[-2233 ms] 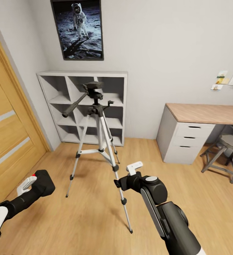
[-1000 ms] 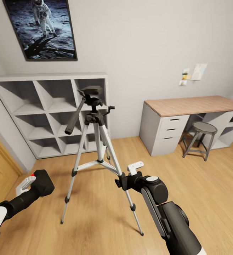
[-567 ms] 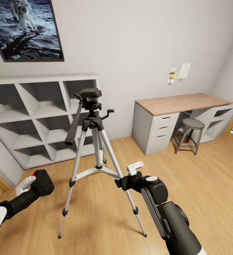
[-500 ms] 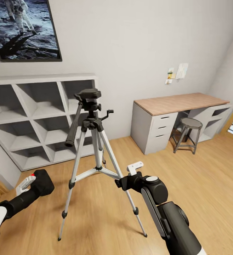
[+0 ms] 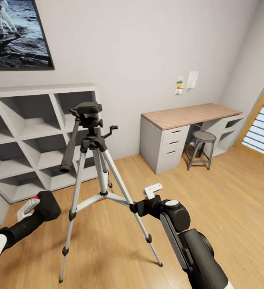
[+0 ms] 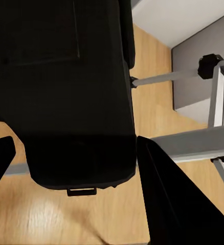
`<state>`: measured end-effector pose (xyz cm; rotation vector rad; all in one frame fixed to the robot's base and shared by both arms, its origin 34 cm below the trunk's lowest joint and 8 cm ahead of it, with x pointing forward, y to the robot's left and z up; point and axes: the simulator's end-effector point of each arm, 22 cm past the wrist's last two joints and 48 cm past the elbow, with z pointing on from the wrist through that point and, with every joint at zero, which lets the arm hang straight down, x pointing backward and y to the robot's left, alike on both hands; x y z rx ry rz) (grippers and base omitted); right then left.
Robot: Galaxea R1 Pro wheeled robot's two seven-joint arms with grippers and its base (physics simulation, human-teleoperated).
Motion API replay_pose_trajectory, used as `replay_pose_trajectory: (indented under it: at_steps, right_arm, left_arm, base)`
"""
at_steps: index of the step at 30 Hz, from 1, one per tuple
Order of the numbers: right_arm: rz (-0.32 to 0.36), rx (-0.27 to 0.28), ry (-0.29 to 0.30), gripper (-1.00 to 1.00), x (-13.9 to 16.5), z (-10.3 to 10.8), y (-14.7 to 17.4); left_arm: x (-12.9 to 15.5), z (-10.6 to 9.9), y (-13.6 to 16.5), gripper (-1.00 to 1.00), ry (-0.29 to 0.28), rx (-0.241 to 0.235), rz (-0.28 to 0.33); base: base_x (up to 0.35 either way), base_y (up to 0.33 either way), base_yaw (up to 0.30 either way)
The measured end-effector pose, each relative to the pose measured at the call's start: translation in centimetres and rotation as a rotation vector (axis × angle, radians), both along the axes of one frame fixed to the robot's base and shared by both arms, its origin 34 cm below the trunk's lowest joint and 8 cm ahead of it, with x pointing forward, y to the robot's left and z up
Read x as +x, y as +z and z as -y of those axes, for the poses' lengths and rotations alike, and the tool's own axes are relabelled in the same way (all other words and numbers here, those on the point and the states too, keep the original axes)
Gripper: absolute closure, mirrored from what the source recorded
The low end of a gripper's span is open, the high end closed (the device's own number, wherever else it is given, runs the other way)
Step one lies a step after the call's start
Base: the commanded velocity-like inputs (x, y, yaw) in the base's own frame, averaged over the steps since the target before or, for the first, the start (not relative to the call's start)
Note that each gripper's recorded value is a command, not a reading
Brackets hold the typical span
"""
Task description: Attach the digital camera to the camera tripod in the bedroom.
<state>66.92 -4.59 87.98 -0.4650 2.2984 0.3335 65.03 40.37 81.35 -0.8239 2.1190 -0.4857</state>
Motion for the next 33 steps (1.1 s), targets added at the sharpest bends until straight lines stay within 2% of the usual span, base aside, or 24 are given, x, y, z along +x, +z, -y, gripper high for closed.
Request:
replay_pose_trajectory:
  at_steps: [9, 22, 33]
  right_arm:
    - [-0.013, 0.0, 0.001, -1.0, -0.5, 0.0, -0.6]
    - [-0.016, -0.001, 0.001, -1.0, -0.7, 0.0, -0.7]
    - [-0.024, -0.005, 0.002, -1.0, -1.0, 0.1, -1.1]
  left_arm:
    - [0.0, -0.7, 0.3, 1.0, 0.023, 0.011, 0.022]
    - [-0.1, -0.9, 0.1, 1.0, 0.029, 0.017, 0.016]
    - [-0.1, -0.9, 0.2, 1.0, 0.031, 0.017, 0.018]
  base:
    - [0.015, 0.201, -0.027]
    - [0.027, 0.051, -0.228]
    - [0.16, 0.206, -0.167]
